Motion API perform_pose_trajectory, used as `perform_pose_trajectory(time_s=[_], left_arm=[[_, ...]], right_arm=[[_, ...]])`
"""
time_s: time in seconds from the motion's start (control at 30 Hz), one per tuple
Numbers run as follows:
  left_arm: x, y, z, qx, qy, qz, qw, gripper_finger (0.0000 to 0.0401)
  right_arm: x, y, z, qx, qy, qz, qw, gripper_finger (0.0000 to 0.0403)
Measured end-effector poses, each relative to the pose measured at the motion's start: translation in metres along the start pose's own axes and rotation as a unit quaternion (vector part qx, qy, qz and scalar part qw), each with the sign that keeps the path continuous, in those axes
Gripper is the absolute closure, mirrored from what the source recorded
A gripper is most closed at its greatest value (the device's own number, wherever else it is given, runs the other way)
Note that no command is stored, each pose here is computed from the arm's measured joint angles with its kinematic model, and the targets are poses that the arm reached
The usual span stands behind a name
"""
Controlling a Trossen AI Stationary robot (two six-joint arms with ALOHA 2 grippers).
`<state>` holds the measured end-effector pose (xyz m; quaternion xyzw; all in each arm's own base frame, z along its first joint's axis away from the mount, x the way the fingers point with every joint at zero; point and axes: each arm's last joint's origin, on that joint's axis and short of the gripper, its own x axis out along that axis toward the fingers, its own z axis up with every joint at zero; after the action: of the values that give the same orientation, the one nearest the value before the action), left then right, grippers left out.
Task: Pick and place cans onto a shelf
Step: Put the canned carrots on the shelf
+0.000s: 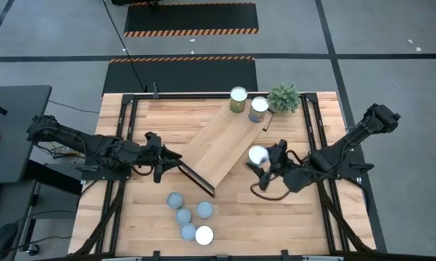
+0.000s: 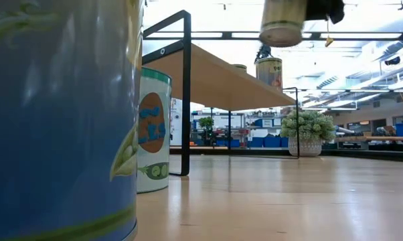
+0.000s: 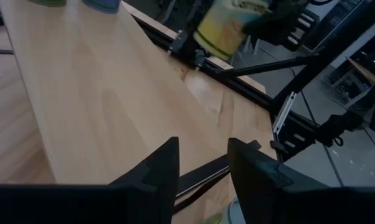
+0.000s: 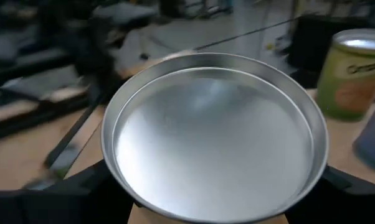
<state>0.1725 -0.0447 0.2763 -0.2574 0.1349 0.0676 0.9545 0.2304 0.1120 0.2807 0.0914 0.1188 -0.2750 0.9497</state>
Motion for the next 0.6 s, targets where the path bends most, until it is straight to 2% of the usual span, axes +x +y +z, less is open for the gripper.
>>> perform_pose_trajectory(time_s=[0.33, 0.6], left_arm=[[0.0, 0.0, 0.0, -0.001, -0.002, -0.002, 1.0, 0.0259], [0.0, 0.0, 0.0, -0.001, -0.002, -0.002, 1.0, 0.0259]], right_arm=[[0.049, -0.002, -0.003, 0.019, -0.037, -0.092, 0.995, 0.0082], [0.076, -0.008, -0.002, -0.006, -0.042, -0.133, 0.99, 0.0082]])
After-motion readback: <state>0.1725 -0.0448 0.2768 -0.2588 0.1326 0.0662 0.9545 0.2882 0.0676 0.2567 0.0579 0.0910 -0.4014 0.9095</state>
